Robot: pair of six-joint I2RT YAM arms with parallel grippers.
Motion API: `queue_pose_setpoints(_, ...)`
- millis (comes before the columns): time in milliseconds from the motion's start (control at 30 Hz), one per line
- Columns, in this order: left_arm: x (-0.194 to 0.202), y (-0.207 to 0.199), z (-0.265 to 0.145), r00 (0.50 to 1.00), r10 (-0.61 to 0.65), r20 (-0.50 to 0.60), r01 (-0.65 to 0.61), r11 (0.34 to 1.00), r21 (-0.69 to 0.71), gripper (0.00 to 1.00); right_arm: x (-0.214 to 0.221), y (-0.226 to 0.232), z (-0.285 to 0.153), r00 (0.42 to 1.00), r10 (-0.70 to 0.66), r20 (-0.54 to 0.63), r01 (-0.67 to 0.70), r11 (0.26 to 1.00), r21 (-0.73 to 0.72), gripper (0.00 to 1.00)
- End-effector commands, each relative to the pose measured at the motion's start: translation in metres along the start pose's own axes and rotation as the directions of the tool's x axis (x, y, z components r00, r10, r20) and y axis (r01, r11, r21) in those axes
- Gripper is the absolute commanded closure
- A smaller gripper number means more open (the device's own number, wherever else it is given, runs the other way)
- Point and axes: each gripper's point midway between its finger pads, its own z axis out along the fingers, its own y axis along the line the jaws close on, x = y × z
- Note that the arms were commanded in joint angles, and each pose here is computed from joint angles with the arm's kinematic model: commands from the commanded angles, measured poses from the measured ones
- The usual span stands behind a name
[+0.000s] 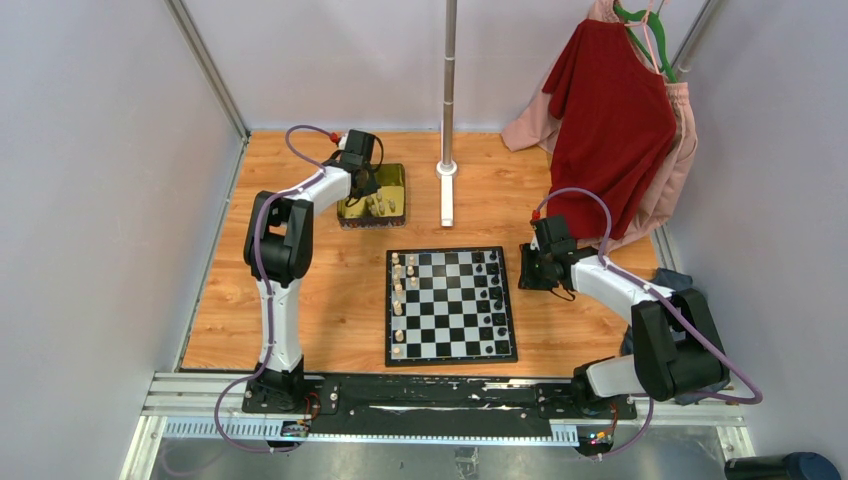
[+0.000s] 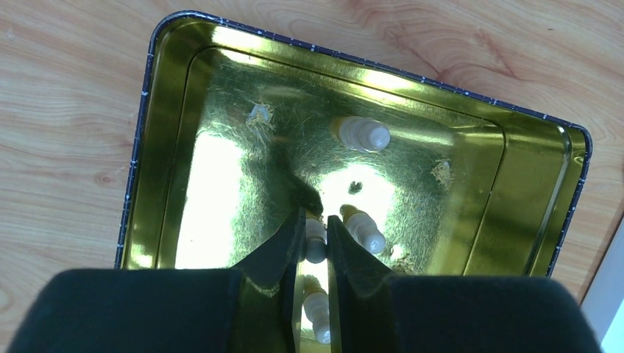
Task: Set up the chess pieces on the board
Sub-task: Pick up the chess piece from the storage box.
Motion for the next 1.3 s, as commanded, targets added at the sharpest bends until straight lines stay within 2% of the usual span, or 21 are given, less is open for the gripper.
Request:
queue_pose_setpoints(0,-0.015,0.005,-0.008,0.999,0.01,0.033,-0.009,1.0,-0.016,0.93,-0.001,0.001,0.001,1.0,0.002,0.0,-0.002,1.0,0.01,0.72)
queue_pose_setpoints(300,-0.04,0.0,-0.022,0.995,0.011,0.096,-0.01,1.0,-0.009,0.93,-0.002,0.001,0.001,1.0,0.003,0.001,-0.003,1.0,0.01,0.72)
queue_pose_setpoints(800,-0.049,0.001,-0.038,0.992,0.038,0.121,-0.038,0.999,0.0,0.94,-0.002,0.001,0.002,1.0,0.002,-0.001,-0.002,1.0,0.012,0.72)
queue_pose_setpoints(967,-0.049,0.002,-0.068,0.992,0.03,0.122,-0.035,0.999,0.036,0.95,-0.007,-0.001,0.002,1.0,0.01,0.009,-0.01,1.0,0.019,0.72)
queue_pose_setpoints(1100,-0.039,0.001,-0.099,0.993,0.024,0.113,-0.035,0.995,0.092,1.0,-0.012,-0.004,0.0,1.0,0.017,0.022,-0.018,0.999,0.028,0.72)
queue_pose_setpoints(1267,-0.006,-0.006,-0.14,0.988,0.122,0.096,-0.133,0.984,0.115,1.0,-0.015,-0.009,-0.003,0.999,0.015,0.038,-0.017,0.999,0.046,0.72)
